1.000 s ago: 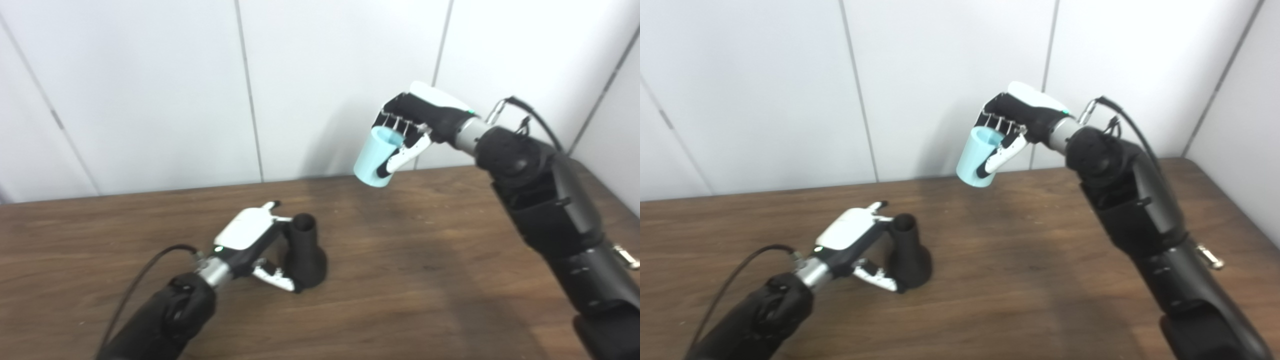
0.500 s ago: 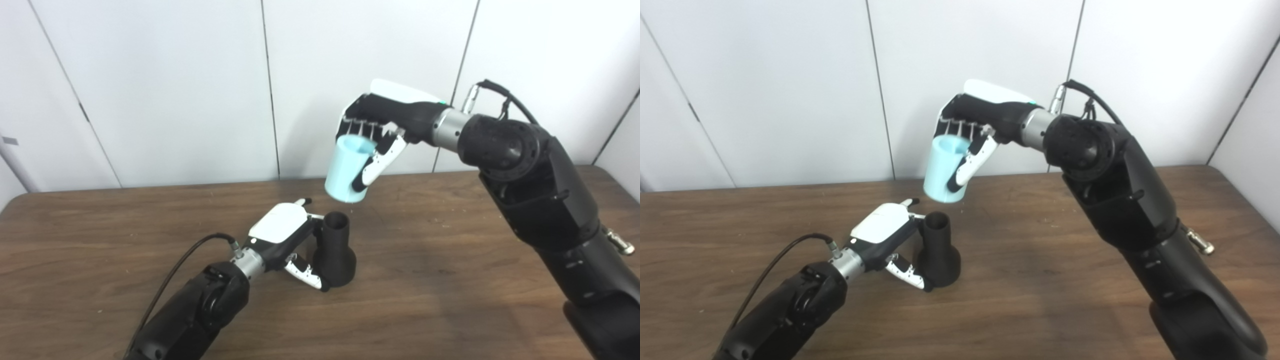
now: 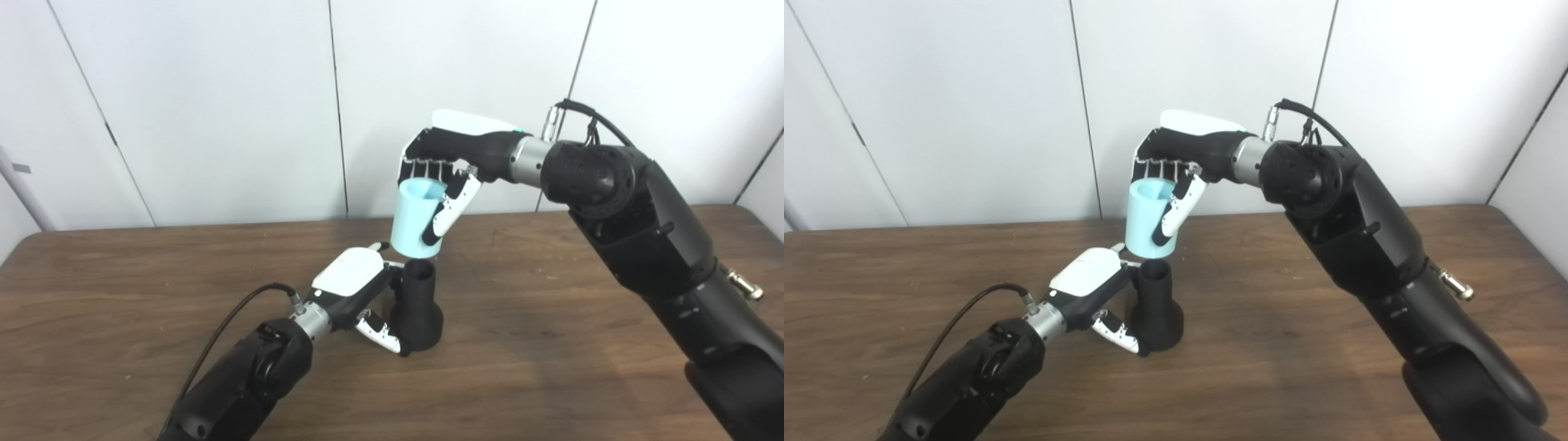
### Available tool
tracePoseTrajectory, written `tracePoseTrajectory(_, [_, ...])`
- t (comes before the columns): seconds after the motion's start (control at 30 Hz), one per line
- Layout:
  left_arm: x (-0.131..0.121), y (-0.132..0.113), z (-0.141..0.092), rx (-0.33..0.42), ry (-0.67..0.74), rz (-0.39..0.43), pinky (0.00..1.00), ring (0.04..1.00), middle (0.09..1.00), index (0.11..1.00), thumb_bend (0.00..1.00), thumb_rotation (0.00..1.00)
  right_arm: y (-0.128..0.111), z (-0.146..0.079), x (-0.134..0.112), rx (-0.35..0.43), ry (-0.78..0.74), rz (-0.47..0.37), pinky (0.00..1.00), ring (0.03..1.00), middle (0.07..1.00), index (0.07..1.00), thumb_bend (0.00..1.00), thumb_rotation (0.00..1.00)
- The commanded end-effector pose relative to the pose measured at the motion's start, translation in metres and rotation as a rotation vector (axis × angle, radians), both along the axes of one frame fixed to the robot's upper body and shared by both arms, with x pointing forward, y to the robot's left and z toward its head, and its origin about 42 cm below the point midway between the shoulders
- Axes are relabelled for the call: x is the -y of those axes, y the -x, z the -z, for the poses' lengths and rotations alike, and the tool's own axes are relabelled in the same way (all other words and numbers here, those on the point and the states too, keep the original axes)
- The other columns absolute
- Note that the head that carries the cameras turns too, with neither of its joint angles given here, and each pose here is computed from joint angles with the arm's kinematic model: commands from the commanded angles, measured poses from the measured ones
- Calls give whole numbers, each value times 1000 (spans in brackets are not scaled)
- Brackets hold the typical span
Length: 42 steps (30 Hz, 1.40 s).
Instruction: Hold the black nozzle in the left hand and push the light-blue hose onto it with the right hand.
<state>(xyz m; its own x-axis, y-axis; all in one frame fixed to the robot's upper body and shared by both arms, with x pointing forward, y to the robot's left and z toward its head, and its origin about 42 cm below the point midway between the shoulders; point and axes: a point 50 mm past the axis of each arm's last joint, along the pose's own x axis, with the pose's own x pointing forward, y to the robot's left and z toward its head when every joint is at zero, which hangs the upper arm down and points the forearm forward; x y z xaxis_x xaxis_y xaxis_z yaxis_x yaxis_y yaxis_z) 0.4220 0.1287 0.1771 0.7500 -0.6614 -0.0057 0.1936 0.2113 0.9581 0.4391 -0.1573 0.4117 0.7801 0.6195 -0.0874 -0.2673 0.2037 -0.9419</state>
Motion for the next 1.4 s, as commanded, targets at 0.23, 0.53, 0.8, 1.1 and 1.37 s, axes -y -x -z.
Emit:
tracePoseTrajectory(0.23, [-2,16,34,-102,-155,17,1000,625,478,490,526,0,5,-33,-6,108,53,-51,397,462,479,476,521,0])
tracePoseTrajectory(0.53, [-4,16,34,-106,-159,13,1000,629,475,493,526,0,8,-22,-8,76,82,-59,404,466,477,476,521,0])
tracePoseTrajectory(0.8, [-4,16,32,-108,-155,9,1000,628,473,494,526,0,9,-12,-2,58,128,-48,415,472,471,480,521,0])
tracePoseTrajectory(1.1, [-6,18,31,-109,-156,4,1000,633,482,489,526,0,11,-3,-2,40,151,-35,428,485,472,471,520,0])
tracePoseTrajectory(1.37, [-6,18,31,-114,-156,4,1000,638,482,488,526,0,10,0,-2,37,145,-26,430,486,472,471,520,0])
